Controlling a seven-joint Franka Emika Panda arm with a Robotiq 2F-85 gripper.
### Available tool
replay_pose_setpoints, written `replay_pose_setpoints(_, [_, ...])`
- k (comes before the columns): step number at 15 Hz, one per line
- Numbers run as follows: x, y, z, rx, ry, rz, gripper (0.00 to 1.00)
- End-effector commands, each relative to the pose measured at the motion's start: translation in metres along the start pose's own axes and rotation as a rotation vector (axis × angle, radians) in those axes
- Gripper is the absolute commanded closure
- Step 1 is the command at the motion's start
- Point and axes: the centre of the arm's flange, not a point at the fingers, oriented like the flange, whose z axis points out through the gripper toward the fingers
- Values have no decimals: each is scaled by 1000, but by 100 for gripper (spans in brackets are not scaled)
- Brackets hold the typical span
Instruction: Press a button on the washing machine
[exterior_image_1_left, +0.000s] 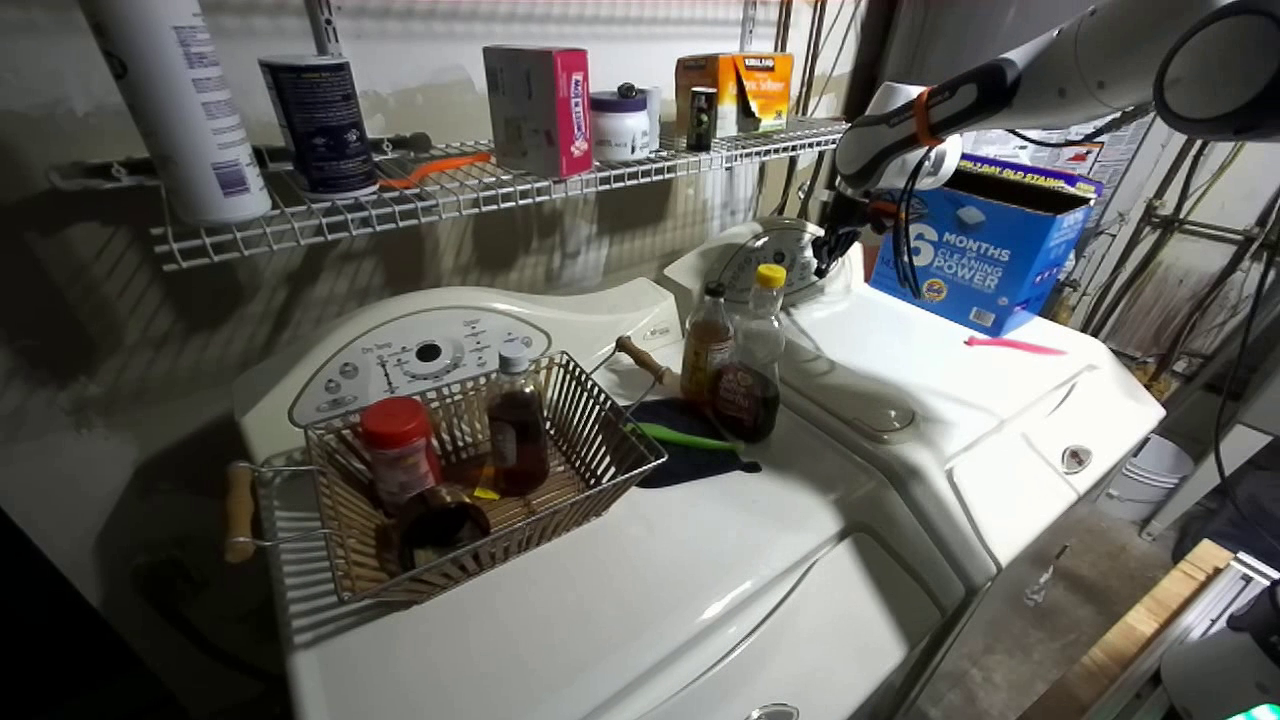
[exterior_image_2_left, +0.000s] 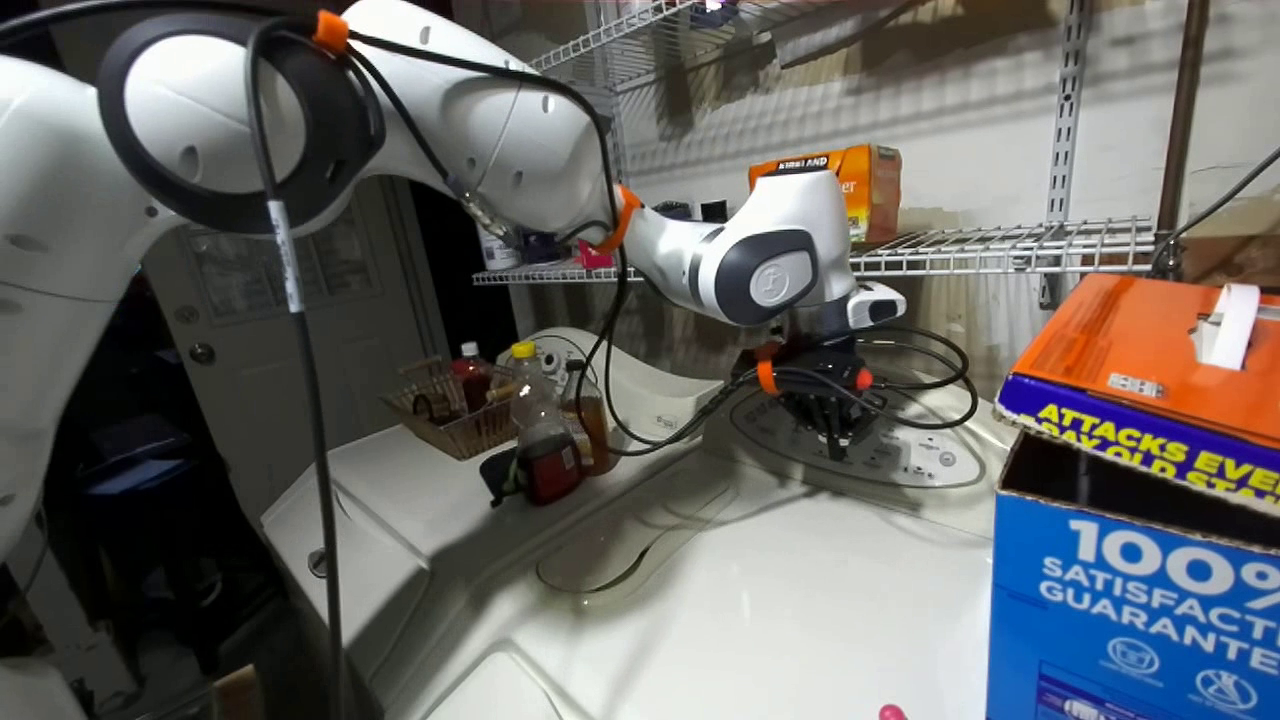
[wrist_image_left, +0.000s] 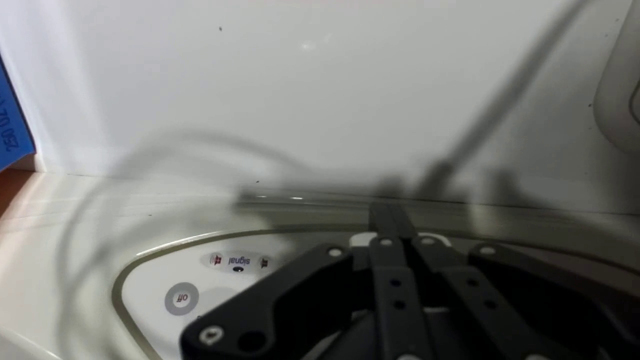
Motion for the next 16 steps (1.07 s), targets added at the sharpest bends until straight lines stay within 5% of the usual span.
replay_pose_setpoints(1, [29, 14, 23, 35, 12, -20, 100])
replay_pose_setpoints(16, [36, 32, 42, 18, 48, 25, 100])
